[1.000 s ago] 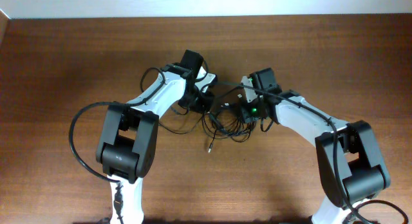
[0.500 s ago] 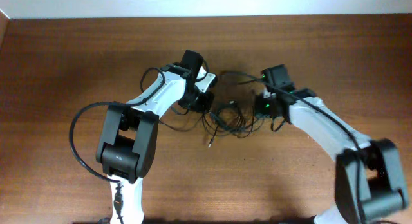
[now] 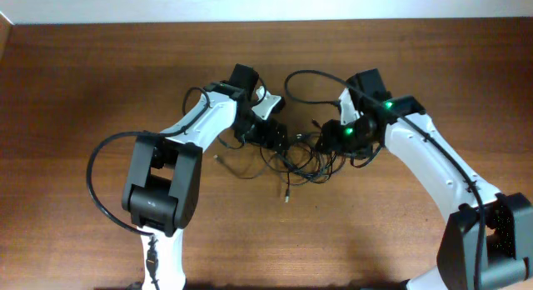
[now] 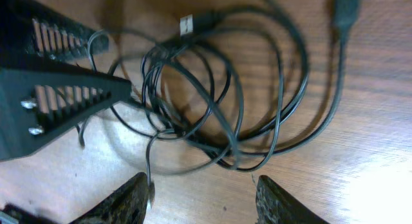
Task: Untangle cables
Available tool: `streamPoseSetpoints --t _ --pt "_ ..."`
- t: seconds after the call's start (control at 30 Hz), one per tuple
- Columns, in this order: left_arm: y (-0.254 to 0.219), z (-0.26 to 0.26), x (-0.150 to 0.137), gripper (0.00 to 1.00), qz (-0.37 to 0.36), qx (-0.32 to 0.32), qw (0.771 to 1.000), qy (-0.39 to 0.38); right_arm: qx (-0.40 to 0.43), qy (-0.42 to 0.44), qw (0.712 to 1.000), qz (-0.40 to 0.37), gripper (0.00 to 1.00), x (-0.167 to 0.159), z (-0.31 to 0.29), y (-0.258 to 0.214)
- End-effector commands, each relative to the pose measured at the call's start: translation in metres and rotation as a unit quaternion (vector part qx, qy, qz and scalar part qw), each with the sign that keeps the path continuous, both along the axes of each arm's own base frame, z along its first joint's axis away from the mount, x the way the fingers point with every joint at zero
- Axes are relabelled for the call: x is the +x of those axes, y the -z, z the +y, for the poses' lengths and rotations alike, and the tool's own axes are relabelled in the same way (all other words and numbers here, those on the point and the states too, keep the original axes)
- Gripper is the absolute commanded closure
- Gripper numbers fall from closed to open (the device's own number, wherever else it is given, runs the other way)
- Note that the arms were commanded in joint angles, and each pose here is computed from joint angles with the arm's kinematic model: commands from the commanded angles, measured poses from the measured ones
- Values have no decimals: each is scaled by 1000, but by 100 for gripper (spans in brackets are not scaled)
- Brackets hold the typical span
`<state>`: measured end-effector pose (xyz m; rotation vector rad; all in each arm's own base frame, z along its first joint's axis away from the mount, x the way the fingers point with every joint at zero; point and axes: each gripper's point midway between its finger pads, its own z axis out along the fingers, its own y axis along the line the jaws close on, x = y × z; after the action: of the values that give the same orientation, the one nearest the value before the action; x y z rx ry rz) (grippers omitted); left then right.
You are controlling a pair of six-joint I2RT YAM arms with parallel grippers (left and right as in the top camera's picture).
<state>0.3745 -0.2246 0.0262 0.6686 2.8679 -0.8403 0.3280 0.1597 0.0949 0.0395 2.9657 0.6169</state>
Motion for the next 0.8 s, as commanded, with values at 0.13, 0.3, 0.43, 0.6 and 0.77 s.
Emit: streamPoseSetpoints --t 0.13,0.3,0.43,0.6,0.77 --pt "-14 23 15 21 21 -61 997 -34 8 -13 1000 27 46 -12 17 40" --pt "-14 21 13 56 26 -61 997 -35 -8 24 999 30 46 -4 27 56" --pt "-12 8 9 54 12 -50 999 -10 -14 29 999 31 46 2 31 74" --pt "-8 4 6 51 7 -33 999 -2 169 -92 981 -6 81 3 92 39" --pt "-7 5 7 53 6 -29 1000 -3 210 -121 970 -21 57 2 97 24"
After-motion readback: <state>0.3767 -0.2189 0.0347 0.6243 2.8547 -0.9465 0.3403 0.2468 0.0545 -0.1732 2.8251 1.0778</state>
